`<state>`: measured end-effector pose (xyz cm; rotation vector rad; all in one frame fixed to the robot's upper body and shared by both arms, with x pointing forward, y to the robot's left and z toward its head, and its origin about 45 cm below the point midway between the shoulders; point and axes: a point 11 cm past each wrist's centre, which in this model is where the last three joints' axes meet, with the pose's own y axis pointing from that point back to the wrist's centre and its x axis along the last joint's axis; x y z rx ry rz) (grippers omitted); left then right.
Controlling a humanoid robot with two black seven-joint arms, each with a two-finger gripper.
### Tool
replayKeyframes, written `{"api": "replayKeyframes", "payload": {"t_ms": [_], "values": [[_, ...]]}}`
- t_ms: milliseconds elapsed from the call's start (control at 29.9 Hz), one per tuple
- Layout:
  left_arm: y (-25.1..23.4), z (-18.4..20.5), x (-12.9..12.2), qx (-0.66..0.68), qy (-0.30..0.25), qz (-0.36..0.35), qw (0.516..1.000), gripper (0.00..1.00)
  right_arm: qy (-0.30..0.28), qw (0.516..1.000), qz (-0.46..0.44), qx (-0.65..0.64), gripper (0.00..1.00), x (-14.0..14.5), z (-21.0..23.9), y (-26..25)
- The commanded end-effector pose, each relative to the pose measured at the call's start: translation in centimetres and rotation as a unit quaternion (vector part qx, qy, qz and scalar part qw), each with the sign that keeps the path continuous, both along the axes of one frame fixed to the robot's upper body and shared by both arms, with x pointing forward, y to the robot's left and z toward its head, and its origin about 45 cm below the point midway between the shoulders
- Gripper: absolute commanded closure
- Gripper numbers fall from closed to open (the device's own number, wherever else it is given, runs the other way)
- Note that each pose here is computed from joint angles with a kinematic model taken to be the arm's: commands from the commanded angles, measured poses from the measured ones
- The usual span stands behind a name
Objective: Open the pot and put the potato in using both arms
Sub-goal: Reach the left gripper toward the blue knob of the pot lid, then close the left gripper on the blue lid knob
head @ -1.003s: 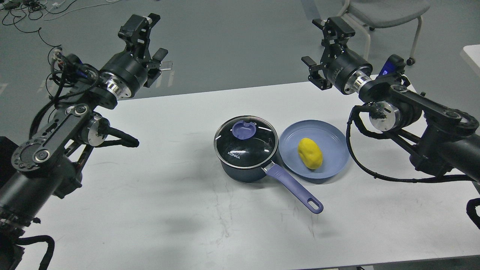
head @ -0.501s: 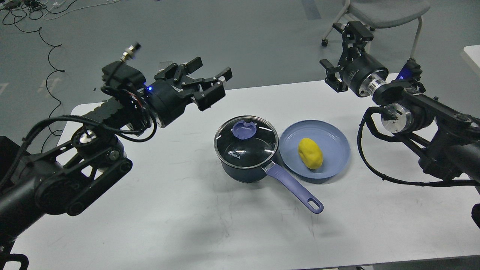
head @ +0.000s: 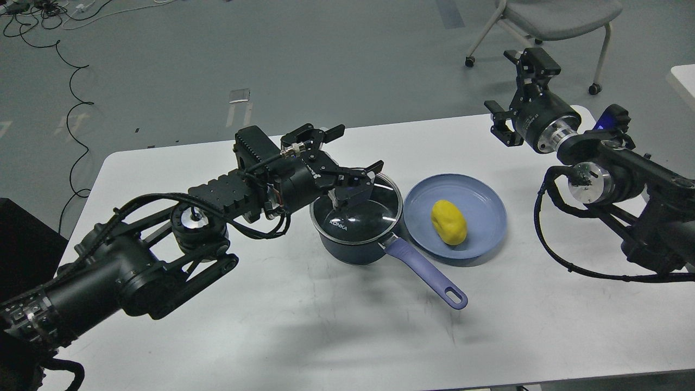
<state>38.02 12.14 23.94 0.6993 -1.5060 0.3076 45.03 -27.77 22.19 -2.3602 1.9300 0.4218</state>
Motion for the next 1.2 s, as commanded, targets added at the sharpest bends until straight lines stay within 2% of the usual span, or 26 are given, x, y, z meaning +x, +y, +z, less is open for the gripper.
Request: {"api": "replayKeyframes", "payload": {"t_ms": [0,267,1170], "values": [[-0.6,-0.9,0.3,0.0,0.01,0.005,1.0,0.02,0.001,1.0,-0.001,-0.002,0.0,-0.1,-0.1,-0.1],[-1.1,-3.3,-1.0,0.023,0.032,-0.011,0.999,0.02,0.002,1.0,-0.002,-0.002,0.0,-0.1,-0.1,-0.3],[0.6,-5.8,-0.2,0.039,0.045,0.02,0.998,0.02,0.002,1.0,-0.005,-0.005,0.0,-0.1,-0.2,-0.6]]}}
